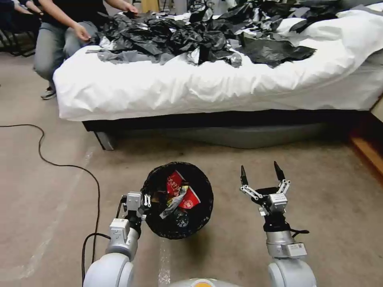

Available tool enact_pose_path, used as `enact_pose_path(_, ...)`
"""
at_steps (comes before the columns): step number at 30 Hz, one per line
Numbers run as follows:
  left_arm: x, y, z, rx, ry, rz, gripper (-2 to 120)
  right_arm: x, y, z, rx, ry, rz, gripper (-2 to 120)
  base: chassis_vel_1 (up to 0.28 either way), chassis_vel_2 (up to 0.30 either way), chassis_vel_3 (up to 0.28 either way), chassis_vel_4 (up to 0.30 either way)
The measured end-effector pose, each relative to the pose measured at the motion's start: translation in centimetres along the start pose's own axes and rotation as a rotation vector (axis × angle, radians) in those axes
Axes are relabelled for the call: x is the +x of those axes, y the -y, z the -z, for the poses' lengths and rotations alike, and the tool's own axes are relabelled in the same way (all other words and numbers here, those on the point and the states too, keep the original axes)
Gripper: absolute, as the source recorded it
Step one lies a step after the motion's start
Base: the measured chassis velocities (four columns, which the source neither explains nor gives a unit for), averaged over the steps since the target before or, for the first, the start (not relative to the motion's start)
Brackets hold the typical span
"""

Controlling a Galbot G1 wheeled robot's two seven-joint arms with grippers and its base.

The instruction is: Pick up the trash bin, then pick up the garbage from the floor and place it into the trash bin.

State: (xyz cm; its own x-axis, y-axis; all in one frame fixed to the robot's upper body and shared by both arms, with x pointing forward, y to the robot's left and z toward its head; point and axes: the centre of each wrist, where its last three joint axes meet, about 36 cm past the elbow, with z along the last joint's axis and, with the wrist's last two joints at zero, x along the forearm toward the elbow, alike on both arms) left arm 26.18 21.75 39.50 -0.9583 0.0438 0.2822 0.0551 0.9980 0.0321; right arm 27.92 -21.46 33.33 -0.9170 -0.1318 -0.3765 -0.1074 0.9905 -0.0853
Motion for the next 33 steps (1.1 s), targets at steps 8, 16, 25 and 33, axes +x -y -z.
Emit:
enact_pose_path(8,0.1,0.0,0.2,0.003,0.007,0.000,0,-0.4,-0.1,-0.1,-0.004,0.007,0.003,100,0.100,0.089,0.098,0.091)
enact_pose_path(16,0.4,-0.2,0.6,0.000,0.015,0.004,0,-0.9,-0.2,-0.1,0.005,0.009,0.021,100,0.121,0.122,0.121,0.127)
enact_pose_path(25,0.5,-0.3,0.8,-0.001,0.019,0.003,0,-1.7,-0.1,0.4,0.017,0.020,0.040,100,0.133,0.124,0.129,0.123)
enact_pose_path(33,0.8,-0.5,1.2,-0.007,0.027,0.002,0,-1.2,-0.3,0.0,0.011,0.003,0.050,100,0.127,0.124,0.127,0.116)
